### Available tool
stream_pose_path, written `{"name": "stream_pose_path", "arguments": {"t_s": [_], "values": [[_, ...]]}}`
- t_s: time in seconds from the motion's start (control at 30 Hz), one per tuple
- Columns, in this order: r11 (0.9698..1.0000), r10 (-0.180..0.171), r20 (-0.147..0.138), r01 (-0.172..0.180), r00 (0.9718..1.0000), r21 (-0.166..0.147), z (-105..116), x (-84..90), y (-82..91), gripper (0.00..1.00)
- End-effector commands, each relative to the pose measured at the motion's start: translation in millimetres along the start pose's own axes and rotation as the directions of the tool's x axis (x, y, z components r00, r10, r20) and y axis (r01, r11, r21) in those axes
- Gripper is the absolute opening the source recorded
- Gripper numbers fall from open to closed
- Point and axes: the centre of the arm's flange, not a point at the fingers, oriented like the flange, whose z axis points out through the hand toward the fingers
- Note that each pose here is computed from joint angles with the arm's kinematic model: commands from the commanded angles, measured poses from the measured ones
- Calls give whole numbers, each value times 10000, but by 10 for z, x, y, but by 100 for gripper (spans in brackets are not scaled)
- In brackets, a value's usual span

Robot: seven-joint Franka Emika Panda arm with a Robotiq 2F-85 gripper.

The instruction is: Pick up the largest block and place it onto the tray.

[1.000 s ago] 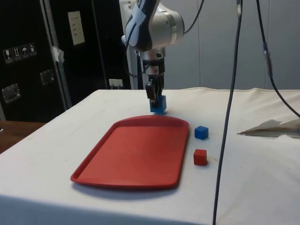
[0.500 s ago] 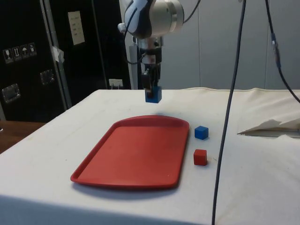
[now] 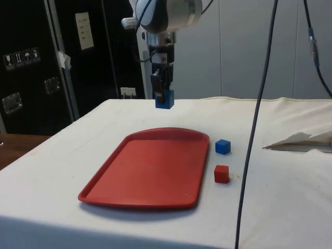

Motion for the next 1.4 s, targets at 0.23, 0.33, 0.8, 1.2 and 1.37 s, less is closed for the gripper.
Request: {"name": "stream_pose_path", "arguments": {"t_s": [0.23, 0.33, 0.8, 1.2, 1.37], "values": [[9999, 112, -71, -111, 9999, 68, -39, 11, -207, 0], [9998, 142, -118, -140, 9998, 147, -60, 15, -278, 0], [9986, 169, -189, -159, 9997, 512, -48, -15, -659, 0], [9978, 78, -56, -74, 10000, 664, 81, -71, -1045, 0], [9976, 3, 26, -5, 10000, 691, 136, -95, -1179, 0]]}}
